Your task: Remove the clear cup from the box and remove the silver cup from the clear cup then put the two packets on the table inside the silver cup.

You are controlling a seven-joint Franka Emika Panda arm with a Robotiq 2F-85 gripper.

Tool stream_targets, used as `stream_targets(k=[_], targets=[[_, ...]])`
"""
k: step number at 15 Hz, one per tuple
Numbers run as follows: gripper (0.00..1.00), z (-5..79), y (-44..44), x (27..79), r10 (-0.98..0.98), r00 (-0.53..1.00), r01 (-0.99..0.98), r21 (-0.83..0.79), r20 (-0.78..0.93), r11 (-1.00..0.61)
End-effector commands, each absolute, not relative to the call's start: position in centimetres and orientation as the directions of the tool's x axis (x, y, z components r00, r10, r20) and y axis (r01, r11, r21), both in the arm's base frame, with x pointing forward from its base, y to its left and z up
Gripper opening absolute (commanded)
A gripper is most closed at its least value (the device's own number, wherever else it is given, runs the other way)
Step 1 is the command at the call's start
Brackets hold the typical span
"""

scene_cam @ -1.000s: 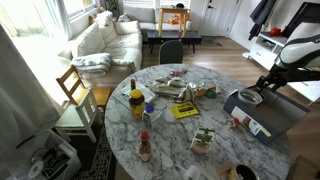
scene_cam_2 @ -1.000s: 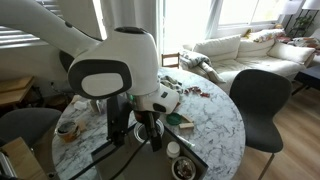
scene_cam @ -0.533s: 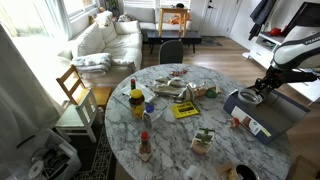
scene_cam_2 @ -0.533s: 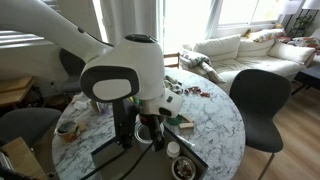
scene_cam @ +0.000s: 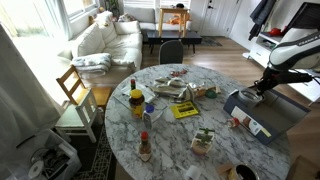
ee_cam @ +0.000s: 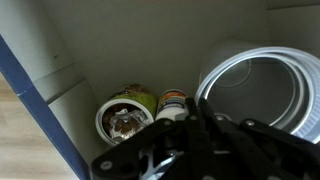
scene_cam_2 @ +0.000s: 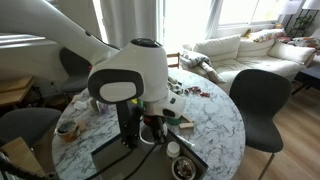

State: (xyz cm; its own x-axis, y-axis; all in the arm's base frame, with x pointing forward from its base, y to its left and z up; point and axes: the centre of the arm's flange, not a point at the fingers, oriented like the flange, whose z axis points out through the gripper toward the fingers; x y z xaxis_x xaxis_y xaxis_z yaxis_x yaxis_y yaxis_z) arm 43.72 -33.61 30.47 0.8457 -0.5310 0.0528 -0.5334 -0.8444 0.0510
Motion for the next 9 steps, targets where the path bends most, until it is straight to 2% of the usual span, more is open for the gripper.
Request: stream_targets(k=[1, 6, 9], targets=[[0.01, 29.6, -34.2, 44.2, -0.517, 0.855, -0.518, 0.026, 0.052, -0.855], [0.01, 32.0, -33.0, 44.6, -0.500, 0.864, -0.501, 0.006, 0.059, -0.865], [0.01, 35.4, -31.0, 45.0, -0.479, 0.874, -0.485, 0.065, 0.082, -0.872]])
